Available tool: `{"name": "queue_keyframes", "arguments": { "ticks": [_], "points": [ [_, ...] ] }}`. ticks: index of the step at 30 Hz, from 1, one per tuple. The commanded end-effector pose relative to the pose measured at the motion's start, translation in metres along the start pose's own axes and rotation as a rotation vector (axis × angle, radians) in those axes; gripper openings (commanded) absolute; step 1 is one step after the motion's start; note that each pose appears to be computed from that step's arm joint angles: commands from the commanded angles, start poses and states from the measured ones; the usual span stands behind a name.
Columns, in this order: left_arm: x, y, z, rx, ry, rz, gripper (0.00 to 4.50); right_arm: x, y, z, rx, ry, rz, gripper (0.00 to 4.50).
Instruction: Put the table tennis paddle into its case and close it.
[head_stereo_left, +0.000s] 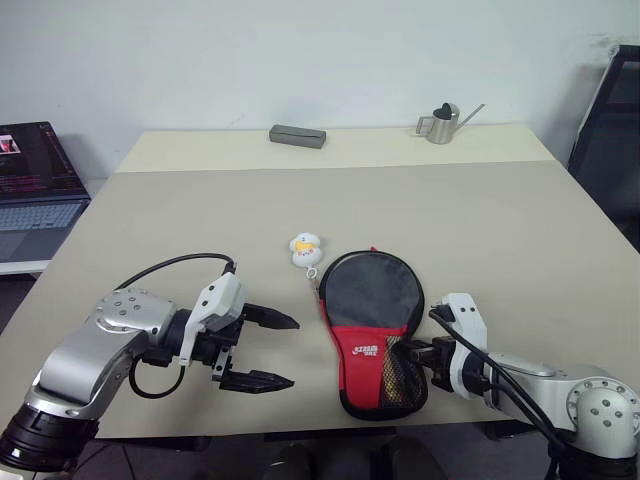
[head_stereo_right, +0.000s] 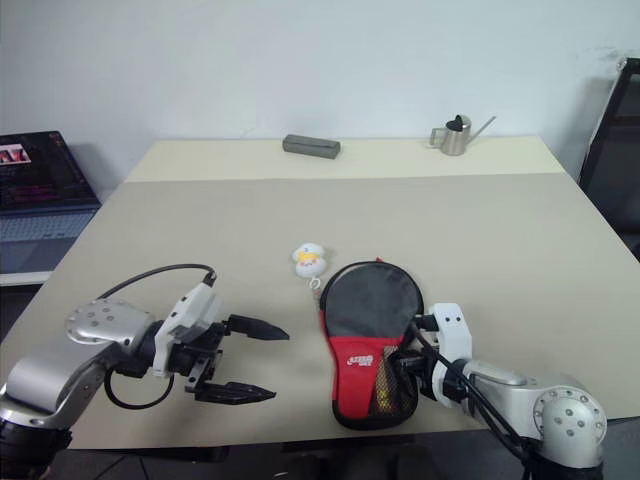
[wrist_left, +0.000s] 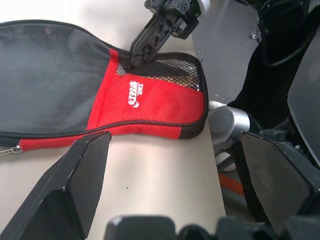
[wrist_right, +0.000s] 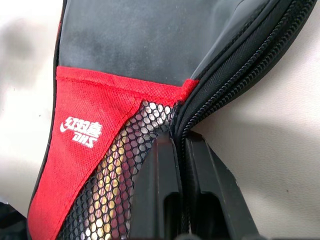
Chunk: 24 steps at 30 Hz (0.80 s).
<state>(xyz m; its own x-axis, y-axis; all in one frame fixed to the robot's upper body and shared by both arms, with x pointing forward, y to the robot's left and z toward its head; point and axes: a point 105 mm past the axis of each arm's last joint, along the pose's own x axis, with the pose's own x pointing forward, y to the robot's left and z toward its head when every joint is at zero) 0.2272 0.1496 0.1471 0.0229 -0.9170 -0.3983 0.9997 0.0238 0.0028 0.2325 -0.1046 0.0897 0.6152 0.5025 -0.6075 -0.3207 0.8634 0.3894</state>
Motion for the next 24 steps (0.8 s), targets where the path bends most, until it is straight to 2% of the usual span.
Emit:
{"name": "queue_keyframes", "arguments": {
  "ticks": [1,4,8,10,13,17,20,22,23,24],
  "points": [
    [0.0,-0.002,0.004,0.028,-0.002,-0.006,4.5,-0.003,0.012,-0.001,0.075,0.02,0.028,0.02],
    [0.001,0.0,0.005,0.033,-0.007,-0.003,4.5,-0.013,0.001,0.008,0.107,-0.007,-0.049,0.71],
    [0.003,0.004,0.006,0.043,-0.012,-0.001,4.5,-0.026,-0.001,0.012,0.154,-0.031,-0.073,2.03],
    [0.004,0.008,0.007,0.053,-0.017,0.0,4.5,-0.031,0.007,0.015,0.158,-0.065,-0.037,2.67],
    [0.006,0.011,0.009,0.064,-0.024,0.0,4.5,-0.036,0.016,0.028,0.161,-0.129,0.027,2.67],
    [0.005,0.018,0.009,0.073,-0.034,0.033,4.5,-0.046,0.017,0.061,0.017,-0.249,0.073,2.67],
    [-0.001,0.038,0.015,0.103,-0.059,0.163,4.5,-0.054,0.027,0.09,-0.243,-0.355,0.155,3.54],
    [-0.005,0.049,0.019,0.109,-0.076,0.233,4.5,-0.055,0.031,0.093,-0.453,-0.343,0.186,4.27],
    [-0.007,0.053,0.02,0.11,-0.082,0.263,4.5,-0.055,0.029,0.097,-0.524,-0.35,0.183,4.49],
    [-0.008,0.055,0.02,0.111,-0.086,0.286,4.5,-0.054,0.026,0.102,-0.571,-0.363,0.178,4.49]
  ]
}}
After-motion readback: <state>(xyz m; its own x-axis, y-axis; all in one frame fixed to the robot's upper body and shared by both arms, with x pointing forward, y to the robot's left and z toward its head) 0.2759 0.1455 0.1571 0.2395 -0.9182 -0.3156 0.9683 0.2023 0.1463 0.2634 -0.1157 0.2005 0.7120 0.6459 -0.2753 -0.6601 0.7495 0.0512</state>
